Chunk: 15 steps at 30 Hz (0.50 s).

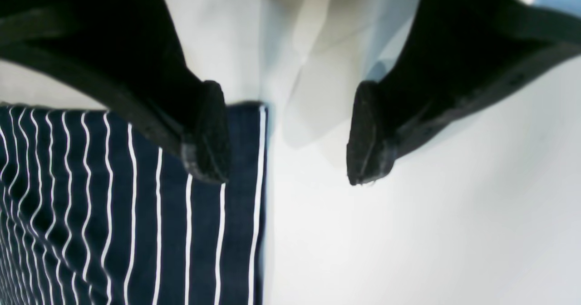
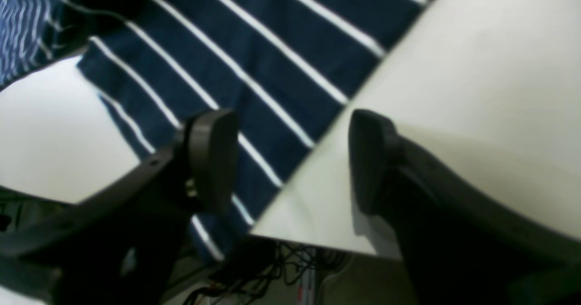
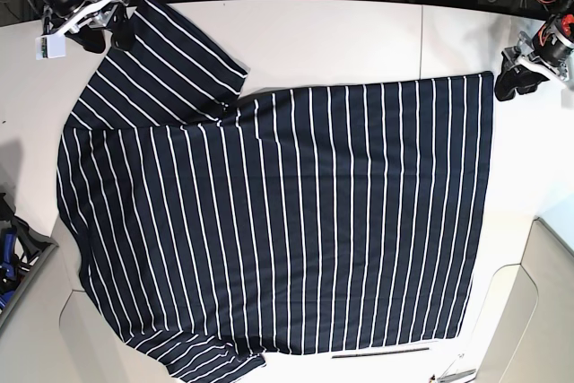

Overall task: Fold the T-shirt properly
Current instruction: 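Move both grippers down to the shirt's shoulder corners and grasp them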

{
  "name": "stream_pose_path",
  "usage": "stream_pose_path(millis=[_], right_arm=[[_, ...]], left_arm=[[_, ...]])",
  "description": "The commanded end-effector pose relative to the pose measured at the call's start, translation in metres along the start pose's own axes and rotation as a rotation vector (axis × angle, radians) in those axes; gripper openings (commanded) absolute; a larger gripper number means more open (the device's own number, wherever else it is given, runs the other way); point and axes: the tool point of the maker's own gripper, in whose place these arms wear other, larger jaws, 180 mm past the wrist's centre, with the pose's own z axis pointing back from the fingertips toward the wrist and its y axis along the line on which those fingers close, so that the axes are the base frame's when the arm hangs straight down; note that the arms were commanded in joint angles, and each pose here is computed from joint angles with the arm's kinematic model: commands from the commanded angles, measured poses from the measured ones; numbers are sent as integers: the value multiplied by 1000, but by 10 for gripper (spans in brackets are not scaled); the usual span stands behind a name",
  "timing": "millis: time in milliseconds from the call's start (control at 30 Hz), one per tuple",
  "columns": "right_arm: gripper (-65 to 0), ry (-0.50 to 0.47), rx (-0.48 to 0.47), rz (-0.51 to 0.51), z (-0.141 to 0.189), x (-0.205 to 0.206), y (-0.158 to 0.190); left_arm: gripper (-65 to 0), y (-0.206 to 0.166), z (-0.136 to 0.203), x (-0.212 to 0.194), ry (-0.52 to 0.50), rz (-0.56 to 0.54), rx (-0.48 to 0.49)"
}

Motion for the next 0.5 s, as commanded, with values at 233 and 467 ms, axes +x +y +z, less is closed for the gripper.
stream_pose_path(millis=[233,467], right_arm=[[-262,45,11,15,-2,-13,9],[-262,34,17,-7,-5,-15,14]], left_arm=[[-215,6,-3,-7,52,1,23],[-215,-21,-19,-38,163,-38,-47]])
